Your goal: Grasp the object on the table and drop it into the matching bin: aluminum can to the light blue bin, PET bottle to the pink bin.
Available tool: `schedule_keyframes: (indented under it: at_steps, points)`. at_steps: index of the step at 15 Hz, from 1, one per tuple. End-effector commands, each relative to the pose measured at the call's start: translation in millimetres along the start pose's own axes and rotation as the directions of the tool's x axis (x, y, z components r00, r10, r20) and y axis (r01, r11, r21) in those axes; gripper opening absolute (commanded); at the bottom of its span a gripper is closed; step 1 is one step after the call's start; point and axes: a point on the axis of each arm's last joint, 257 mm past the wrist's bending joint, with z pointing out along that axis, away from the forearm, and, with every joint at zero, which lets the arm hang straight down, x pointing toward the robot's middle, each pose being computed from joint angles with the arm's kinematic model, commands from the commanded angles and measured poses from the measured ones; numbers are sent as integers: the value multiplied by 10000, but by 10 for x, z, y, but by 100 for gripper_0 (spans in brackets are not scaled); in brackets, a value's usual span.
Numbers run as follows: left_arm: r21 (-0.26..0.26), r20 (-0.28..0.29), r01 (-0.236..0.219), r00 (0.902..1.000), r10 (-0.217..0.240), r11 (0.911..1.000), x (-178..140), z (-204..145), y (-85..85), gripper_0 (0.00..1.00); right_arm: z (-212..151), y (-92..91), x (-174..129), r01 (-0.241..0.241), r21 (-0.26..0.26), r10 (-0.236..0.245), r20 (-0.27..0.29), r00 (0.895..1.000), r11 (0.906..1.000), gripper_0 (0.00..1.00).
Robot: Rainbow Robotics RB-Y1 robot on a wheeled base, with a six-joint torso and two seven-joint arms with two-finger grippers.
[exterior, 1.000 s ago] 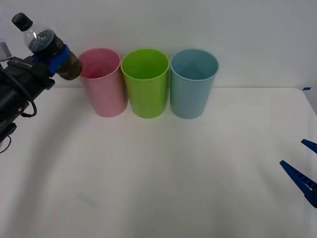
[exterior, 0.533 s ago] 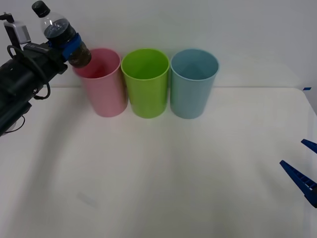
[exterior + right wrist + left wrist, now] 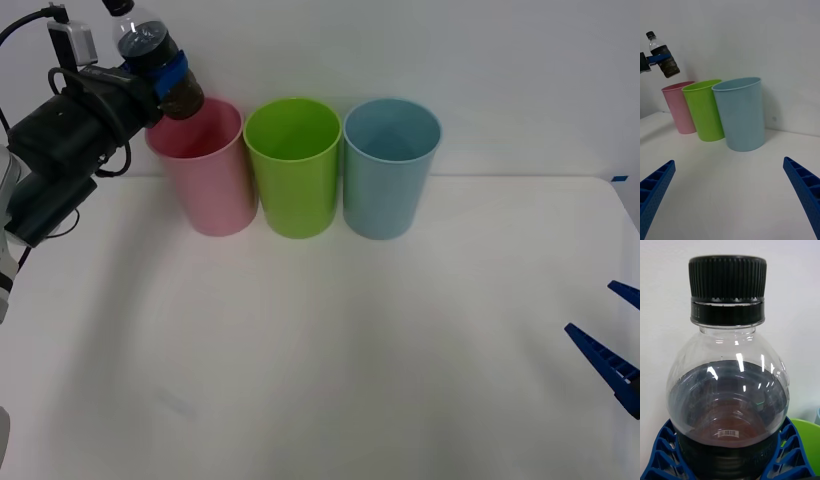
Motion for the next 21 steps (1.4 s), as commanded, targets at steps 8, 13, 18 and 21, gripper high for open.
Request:
schedule_keyframes:
  at_steps: [8, 13, 18, 21]
  points:
    - [-173, -104, -220, 9997, 218, 9996, 23, 132, 3, 31, 0, 0, 0, 0, 0, 0, 0, 10000, 10000, 100]
    - [-213, -58, -58, 10000, 57, 9998, 17, 128, 14, 100, 0, 0, 0, 0, 0, 0, 0, 10000, 10000, 100]
    - [23, -3, 261, 9997, -261, 9997, 19, 105, -35, 100, 0, 0, 0, 0, 0, 0, 0, 10000, 10000, 100]
    - [429, -75, 582, 9983, -579, 9974, 69, 0, -77, 100, 0, 0, 0, 0, 0, 0, 0, 10000, 10000, 100]
